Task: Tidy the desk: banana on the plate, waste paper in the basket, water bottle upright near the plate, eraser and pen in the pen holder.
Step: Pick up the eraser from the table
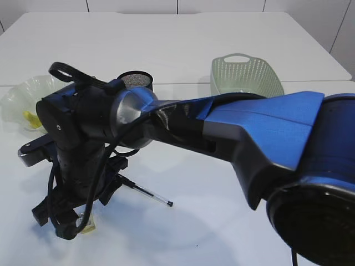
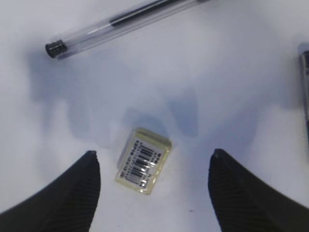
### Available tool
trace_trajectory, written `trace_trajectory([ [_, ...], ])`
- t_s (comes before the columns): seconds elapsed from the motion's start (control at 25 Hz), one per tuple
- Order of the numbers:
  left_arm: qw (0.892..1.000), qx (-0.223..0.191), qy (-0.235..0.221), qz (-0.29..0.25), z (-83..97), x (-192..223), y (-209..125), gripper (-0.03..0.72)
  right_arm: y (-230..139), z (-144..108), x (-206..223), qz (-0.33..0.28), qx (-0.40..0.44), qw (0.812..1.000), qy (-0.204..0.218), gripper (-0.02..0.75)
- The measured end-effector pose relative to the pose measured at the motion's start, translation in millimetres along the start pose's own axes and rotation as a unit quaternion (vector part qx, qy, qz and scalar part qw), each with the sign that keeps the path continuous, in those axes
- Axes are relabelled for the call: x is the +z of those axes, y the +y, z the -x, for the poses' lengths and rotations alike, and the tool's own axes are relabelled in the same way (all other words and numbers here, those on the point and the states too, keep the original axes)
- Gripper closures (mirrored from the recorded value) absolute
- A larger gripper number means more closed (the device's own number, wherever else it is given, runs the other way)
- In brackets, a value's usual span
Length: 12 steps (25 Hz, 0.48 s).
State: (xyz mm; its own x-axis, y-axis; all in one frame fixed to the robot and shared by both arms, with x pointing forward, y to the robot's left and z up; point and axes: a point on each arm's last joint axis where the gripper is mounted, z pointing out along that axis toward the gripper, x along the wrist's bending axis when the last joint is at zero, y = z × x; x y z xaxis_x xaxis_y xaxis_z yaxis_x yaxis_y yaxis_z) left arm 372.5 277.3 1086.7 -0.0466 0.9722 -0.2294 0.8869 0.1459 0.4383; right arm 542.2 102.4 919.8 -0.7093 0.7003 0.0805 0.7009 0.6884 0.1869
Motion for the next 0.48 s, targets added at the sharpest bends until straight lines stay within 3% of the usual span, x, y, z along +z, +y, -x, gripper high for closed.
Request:
trace_trajectory([
  [0.48,1.0,0.0,0.0,0.0,0.0,0.0,0.0,0.243,0.8,-0.9,0.2,0.008,0.1,0.995,-0.011,0.22],
])
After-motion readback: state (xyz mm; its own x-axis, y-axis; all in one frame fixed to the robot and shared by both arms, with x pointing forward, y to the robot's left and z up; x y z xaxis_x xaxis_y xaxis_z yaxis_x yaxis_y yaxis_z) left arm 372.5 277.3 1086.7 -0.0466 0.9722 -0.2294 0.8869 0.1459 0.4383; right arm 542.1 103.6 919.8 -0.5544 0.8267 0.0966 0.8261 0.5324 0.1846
